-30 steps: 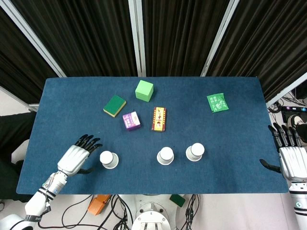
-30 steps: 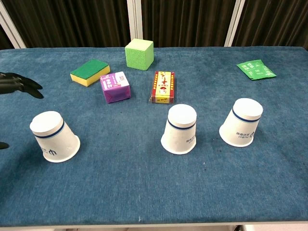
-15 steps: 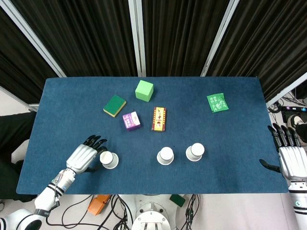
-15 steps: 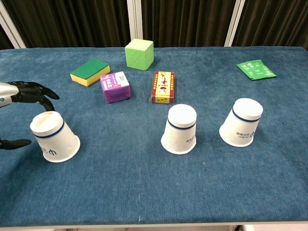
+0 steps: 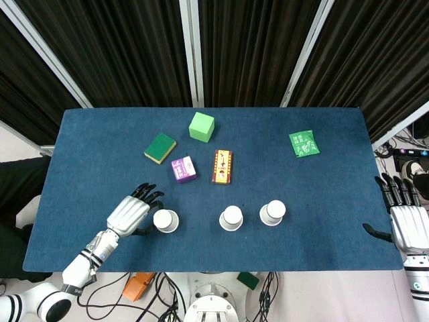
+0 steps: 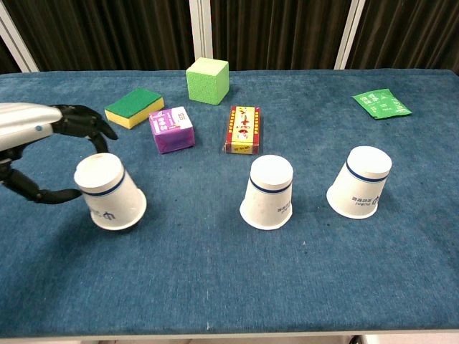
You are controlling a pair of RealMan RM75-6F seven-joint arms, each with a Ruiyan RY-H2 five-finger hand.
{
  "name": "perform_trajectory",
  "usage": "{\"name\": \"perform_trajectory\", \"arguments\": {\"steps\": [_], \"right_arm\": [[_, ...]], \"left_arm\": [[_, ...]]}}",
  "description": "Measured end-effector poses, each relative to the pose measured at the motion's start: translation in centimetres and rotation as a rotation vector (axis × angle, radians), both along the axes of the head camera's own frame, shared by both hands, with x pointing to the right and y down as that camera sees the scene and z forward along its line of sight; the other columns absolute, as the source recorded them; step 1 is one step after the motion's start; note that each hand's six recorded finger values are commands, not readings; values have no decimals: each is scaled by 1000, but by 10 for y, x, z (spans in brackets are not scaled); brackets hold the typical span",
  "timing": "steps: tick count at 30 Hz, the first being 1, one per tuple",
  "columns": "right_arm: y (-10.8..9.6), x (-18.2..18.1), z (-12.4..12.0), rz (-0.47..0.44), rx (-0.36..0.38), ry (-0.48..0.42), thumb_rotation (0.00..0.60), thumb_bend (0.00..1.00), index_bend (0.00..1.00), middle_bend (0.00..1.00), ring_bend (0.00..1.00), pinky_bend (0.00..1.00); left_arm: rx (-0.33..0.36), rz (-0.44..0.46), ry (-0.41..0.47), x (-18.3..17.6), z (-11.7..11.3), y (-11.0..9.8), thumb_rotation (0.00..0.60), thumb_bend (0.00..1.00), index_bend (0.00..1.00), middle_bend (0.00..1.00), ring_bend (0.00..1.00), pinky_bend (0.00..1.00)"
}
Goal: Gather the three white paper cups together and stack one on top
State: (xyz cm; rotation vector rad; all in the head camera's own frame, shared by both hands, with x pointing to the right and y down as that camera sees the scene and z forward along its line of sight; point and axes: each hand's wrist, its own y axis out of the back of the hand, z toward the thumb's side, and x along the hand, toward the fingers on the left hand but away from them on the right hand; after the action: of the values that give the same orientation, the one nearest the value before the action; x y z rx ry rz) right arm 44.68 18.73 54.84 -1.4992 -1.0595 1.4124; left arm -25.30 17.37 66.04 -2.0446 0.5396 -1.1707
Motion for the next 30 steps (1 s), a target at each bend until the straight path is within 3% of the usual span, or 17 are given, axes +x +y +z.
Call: {"name": "perform_trajectory", "arguments": {"steps": [8,20,22,26,30], "right_arm": [[2,2,1,5,-4,-2,600,146,0,89,0,55],[5,9,1,23,-10,2,600,146,0,89,0,55],[5,8,2,20,-13,1,600,146,0,89,0,55],[5,1,5,-4,-26,-3,600,146,0,89,0,55],[3,-14,10,-52,-53,-29,600,147,0,89,0,54]], "left_arm": [[-37,32,79,47,2,-17,600,325,380,157,55,0],[-36,85,-11,75,23,-24,600,318,376,157,56,0],[-41,86,-18,76,25,-24,600,290,327,157,56,0],[-46,82,-44,74,28,-24,600,198,108,126,55,0],[-28,68,-55,71,24,-25,600,153,35,109,52,0]]}}
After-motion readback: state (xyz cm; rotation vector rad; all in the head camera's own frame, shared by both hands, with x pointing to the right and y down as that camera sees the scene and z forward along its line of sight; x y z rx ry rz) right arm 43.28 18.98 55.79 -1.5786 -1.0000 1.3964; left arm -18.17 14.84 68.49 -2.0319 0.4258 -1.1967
